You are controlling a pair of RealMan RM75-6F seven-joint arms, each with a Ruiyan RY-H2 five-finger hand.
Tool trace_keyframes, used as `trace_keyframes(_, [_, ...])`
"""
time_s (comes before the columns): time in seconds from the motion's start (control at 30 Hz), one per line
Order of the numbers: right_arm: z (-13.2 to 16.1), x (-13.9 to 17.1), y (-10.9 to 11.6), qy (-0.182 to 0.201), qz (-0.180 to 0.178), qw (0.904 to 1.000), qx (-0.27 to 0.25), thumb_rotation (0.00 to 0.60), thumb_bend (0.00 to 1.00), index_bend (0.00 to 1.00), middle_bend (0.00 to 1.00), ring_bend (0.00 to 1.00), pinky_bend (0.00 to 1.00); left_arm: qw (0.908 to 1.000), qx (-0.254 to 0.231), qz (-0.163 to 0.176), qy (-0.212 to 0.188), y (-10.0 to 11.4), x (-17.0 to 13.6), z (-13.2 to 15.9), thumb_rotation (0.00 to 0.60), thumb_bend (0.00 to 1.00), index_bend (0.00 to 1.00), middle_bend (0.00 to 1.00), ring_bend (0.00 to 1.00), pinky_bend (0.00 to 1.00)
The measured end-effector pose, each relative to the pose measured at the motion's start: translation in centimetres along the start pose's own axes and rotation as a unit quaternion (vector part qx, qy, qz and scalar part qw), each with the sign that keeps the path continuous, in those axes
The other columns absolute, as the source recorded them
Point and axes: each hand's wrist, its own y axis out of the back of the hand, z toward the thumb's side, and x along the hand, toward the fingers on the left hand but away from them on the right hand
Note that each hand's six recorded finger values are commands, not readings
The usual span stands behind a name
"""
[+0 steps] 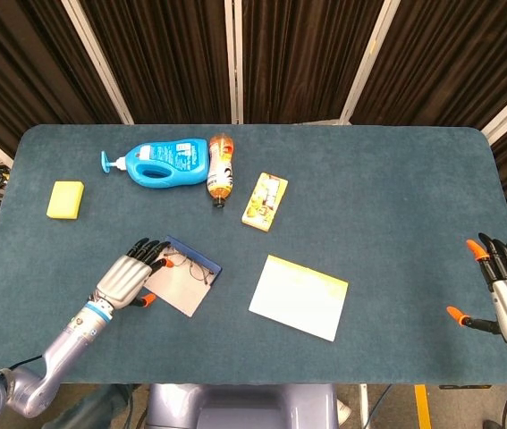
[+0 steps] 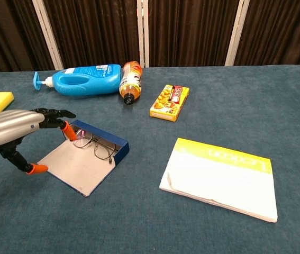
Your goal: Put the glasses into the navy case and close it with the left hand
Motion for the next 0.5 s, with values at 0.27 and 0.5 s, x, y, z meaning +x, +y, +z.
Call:
trace_keyframes(0.27, [0.0, 0.0, 0.0, 0.000, 0.000, 1.0000, 0.001, 0.600, 0.00, 0.00, 0.00, 0.00, 0.00, 0.9999, -0.002, -0.005, -0.010, -1.7, 0.2, 0.3, 0.600, 0.27, 0.29, 0.00, 0.00, 0.00])
trace_keyframes(0.5, [-0.1, 0.0, 0.0, -0.001, 0.000, 1.0000, 0.001, 0.600, 0.00, 0.00, 0.00, 0.00, 0.00, 0.9999, -0.008, -0.003, -0.011, -2.4, 0.6, 0.6, 0.600, 0.27, 0.29, 0.00, 0.00, 0.00])
